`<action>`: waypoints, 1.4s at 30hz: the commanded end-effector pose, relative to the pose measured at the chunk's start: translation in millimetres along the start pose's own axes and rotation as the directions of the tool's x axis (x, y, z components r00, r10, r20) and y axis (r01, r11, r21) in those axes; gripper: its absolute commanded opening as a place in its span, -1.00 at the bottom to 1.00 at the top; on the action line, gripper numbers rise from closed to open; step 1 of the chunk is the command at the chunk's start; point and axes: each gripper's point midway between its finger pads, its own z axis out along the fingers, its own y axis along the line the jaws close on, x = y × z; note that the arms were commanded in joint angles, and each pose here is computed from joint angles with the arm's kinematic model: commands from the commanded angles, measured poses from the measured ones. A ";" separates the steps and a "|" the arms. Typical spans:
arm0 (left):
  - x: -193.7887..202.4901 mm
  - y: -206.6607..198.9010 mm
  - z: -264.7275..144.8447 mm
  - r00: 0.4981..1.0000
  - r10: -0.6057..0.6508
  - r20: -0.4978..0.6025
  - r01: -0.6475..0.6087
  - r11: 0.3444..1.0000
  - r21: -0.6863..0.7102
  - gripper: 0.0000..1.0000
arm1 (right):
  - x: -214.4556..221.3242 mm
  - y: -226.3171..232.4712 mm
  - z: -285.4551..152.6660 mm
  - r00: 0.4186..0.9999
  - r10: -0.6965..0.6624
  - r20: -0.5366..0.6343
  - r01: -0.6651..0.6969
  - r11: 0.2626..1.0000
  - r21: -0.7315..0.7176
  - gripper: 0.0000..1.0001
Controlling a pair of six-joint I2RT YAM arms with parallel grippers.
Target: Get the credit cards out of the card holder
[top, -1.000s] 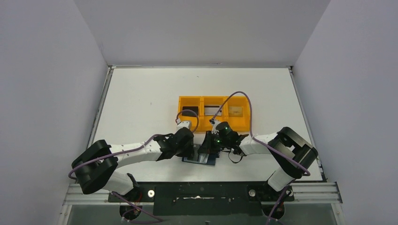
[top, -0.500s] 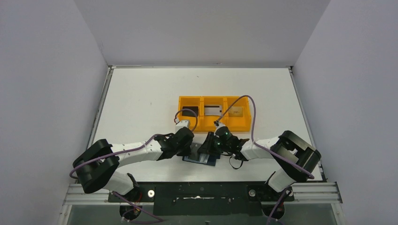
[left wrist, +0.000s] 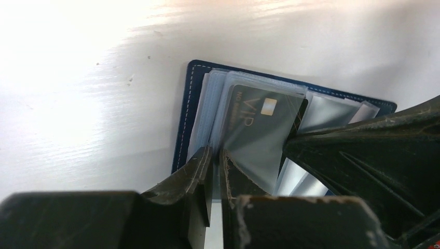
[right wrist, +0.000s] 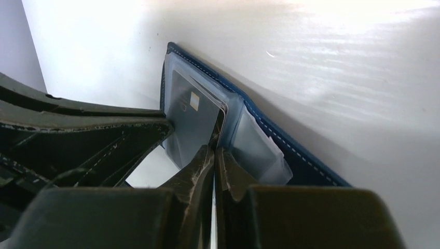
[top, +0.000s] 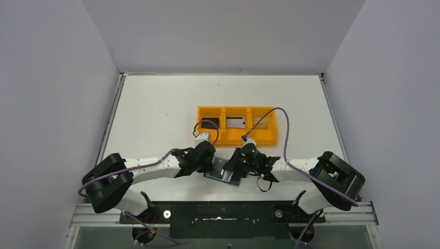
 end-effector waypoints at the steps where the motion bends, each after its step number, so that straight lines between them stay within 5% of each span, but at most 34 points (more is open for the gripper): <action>1: 35.5 23.9 6.7 0.994 0.020 -0.110 -0.028 0.997 -0.075 -0.90 | -9.4 26.2 -15.7 1.000 0.001 0.023 0.002 0.992 -0.128 -1.00; 4: 35.7 23.5 7.1 0.994 0.020 -0.110 -0.028 0.997 -0.074 -0.91 | -5.9 20.6 -17.4 1.000 0.005 0.005 -0.004 0.992 -0.123 -0.94; 10: 35.9 18.4 7.8 0.993 0.017 -0.117 -0.023 0.998 -0.053 -0.92 | 2.0 26.5 -12.5 1.000 -0.002 -0.028 -0.002 0.989 -0.145 -0.49; 26: 33.9 15.8 6.8 0.993 0.017 -0.115 -0.023 0.999 -0.049 -0.92 | -6.6 -9.0 -17.7 0.995 -0.074 0.063 0.064 0.987 0.148 -0.51; 42: 33.7 9.7 6.6 0.992 0.021 -0.123 -0.024 0.999 -0.026 -0.92 | 1.7 5.0 4.2 0.998 -0.047 0.031 0.044 0.995 0.089 -0.59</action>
